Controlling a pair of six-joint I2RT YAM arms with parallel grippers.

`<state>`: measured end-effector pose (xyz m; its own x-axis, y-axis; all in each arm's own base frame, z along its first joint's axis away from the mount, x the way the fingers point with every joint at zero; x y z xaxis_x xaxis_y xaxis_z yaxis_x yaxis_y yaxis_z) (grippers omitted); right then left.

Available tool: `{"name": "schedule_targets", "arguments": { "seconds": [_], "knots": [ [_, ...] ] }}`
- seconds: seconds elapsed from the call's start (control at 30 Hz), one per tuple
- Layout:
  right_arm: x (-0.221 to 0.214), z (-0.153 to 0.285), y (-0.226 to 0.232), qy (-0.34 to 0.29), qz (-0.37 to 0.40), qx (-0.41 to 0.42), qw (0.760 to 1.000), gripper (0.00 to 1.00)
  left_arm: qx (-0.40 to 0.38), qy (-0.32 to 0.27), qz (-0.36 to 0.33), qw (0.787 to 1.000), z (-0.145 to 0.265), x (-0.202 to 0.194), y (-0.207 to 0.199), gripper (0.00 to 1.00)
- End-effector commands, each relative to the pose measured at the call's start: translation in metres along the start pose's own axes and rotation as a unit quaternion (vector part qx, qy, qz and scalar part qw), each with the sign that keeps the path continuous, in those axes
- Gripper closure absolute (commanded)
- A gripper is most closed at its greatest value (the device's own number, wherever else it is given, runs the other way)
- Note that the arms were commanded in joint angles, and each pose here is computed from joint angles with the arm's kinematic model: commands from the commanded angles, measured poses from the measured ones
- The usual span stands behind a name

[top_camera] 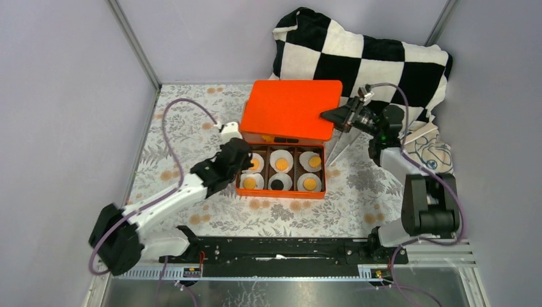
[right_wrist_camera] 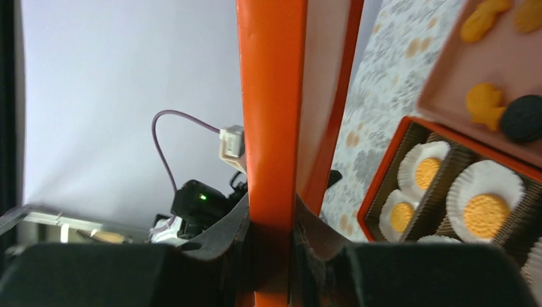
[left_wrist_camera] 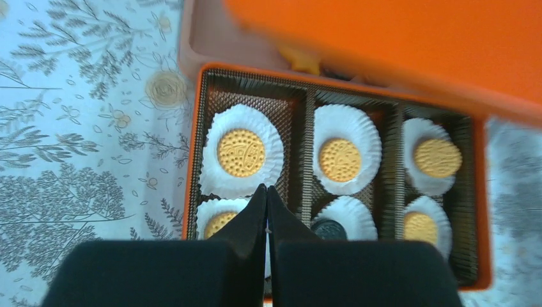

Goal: Pack the cookies

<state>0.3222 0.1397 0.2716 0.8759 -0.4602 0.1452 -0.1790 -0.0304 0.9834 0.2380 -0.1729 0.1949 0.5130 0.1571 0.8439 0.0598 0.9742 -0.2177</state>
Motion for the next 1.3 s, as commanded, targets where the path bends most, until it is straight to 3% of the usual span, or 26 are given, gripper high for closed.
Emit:
{"name": "schedule_targets", "arguments": {
  "seconds": [0.0,0.17,0.4,0.67,1.27],
  "knots": [
    [0.011,0.017,0.036,-0.062,0.146,-0.052,0.986,1.00,0.019,0.033,-0.009,0.999,-0.032,-0.006,-0.019,1.00],
    [0.003,0.038,0.051,-0.084,0.190,-0.085,0.975,1.00,0.084,0.076,-0.030,0.993,-0.065,-0.022,-0.016,1.00],
    [-0.011,0.044,0.041,-0.078,0.168,-0.086,0.979,1.00,0.148,0.135,-0.001,0.980,-0.101,-0.046,0.021,1.00],
    [-0.029,0.052,0.026,-0.065,0.143,-0.087,0.984,1.00,0.214,0.146,0.018,0.966,-0.130,-0.036,0.056,1.00],
    [-0.054,0.062,0.018,-0.051,0.134,-0.066,0.988,1.00,0.287,0.104,0.068,0.950,-0.138,-0.004,0.112,1.00]
  ]
}}
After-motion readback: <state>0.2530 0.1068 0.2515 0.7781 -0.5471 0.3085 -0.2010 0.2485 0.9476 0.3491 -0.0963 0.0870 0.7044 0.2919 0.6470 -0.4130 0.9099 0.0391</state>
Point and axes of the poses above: each gripper's point midway between its finger pads, its own z axis back along the fingers, its own y axis along the line the jaws close on, x = y × z, the point moved 6 cm from there along z, back along the fingers, and after that the axes turned 7 degrees about -z, right-handed, at the moved point
